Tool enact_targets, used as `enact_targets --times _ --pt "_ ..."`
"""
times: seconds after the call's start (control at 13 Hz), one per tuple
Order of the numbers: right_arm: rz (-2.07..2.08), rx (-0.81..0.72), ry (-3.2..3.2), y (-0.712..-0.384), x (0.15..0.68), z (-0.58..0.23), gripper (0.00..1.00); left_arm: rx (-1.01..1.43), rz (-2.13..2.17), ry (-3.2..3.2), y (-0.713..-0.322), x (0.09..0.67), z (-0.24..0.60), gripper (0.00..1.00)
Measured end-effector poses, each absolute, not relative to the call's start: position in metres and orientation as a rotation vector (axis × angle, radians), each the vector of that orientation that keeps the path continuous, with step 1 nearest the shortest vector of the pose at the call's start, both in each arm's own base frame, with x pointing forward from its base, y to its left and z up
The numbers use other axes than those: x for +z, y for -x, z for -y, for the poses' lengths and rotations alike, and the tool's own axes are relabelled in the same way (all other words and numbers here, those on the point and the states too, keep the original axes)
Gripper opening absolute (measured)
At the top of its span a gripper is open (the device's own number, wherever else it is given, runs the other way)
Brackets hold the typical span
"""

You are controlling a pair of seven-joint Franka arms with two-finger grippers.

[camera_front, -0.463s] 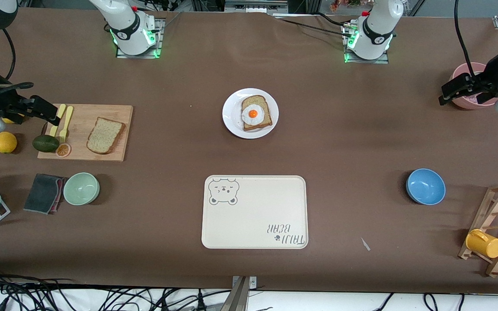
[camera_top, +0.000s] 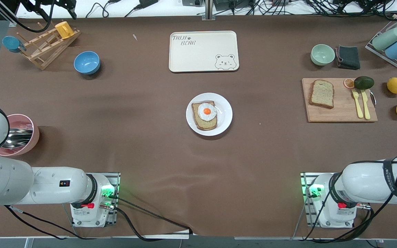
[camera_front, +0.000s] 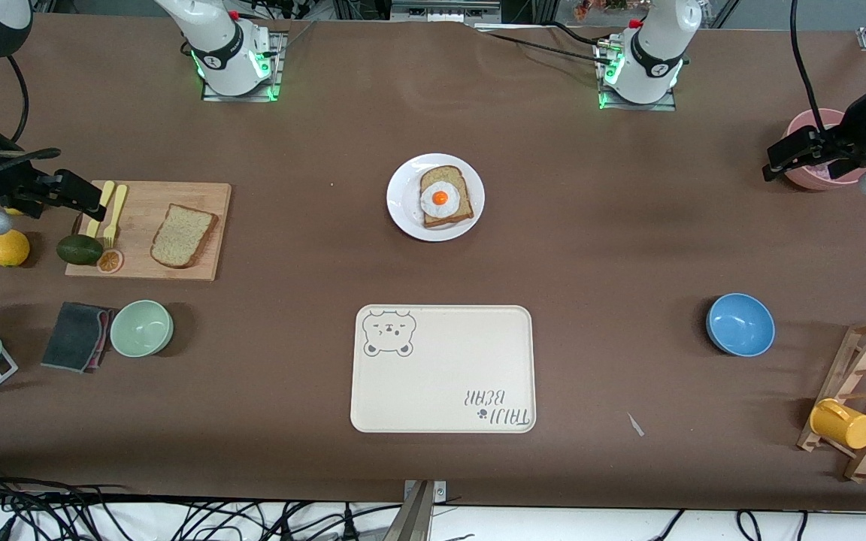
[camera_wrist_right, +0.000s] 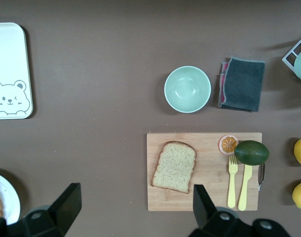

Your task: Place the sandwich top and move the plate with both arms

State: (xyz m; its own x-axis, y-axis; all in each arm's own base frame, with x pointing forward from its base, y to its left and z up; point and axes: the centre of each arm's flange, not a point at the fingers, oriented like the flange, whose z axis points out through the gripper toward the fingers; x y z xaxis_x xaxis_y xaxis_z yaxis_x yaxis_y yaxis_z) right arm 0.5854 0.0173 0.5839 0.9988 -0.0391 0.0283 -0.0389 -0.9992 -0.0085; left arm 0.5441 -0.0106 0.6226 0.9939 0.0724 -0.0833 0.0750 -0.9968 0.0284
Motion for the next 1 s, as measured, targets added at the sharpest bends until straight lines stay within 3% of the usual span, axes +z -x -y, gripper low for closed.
enact_targets --times 1.0 --pt "-0.065 0.094 3.135 -0.586 0.562 -0.015 0.99 -0.158 -0.149 -3.104 -0.546 0.614 -0.001 1.0"
